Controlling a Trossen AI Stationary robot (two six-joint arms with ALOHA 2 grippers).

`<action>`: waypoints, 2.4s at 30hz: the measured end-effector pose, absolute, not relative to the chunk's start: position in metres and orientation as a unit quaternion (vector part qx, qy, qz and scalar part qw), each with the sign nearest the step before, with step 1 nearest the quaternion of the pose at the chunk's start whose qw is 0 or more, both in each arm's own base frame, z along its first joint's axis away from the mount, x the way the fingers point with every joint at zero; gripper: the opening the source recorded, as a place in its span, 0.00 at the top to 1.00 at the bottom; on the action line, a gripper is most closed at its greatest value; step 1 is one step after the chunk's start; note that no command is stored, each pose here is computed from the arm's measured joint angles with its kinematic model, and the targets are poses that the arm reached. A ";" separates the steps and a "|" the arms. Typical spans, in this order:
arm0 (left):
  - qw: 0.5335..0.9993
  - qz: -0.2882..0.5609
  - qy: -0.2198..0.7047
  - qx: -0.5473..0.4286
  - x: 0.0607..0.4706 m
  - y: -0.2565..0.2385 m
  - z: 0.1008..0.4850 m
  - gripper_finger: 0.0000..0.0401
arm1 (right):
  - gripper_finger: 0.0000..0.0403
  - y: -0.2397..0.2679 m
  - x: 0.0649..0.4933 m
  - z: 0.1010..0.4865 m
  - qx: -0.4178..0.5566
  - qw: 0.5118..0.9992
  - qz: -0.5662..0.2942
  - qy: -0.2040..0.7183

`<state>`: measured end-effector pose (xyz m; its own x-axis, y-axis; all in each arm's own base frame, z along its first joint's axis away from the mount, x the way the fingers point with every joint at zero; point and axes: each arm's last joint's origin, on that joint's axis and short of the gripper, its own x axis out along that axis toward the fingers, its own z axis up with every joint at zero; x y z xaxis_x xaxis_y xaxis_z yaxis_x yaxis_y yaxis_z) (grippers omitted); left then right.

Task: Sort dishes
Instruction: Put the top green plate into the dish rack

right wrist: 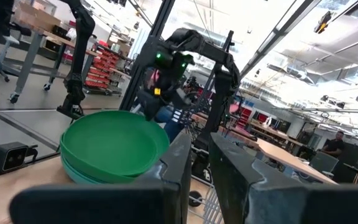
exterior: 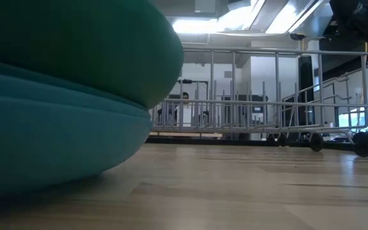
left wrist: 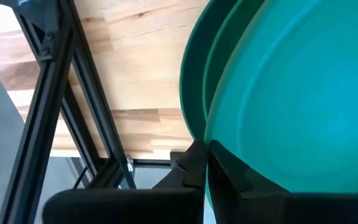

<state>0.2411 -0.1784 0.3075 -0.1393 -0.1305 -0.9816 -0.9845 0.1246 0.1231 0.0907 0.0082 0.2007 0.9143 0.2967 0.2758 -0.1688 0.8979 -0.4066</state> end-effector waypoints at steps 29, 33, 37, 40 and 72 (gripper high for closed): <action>0.504 0.455 0.544 -0.493 0.244 -0.176 0.339 1.00 | 0.84 0.006 0.092 0.236 -0.192 0.952 0.073 -0.225; 0.504 0.455 0.544 -0.493 0.244 -0.176 0.339 1.00 | 0.84 0.007 0.103 0.259 -0.197 0.954 0.094 -0.207; 0.504 0.455 0.544 -0.493 0.244 -0.176 0.339 1.00 | 0.84 0.008 0.126 0.275 -0.210 0.959 0.133 -0.135; 0.504 0.455 0.544 -0.493 0.244 -0.176 0.339 1.00 | 0.84 0.010 0.149 0.279 -0.200 0.962 0.172 -0.067; 0.511 0.448 0.549 -0.487 0.244 -0.176 0.339 1.00 | 0.57 0.021 0.355 0.293 -0.173 0.877 0.447 0.027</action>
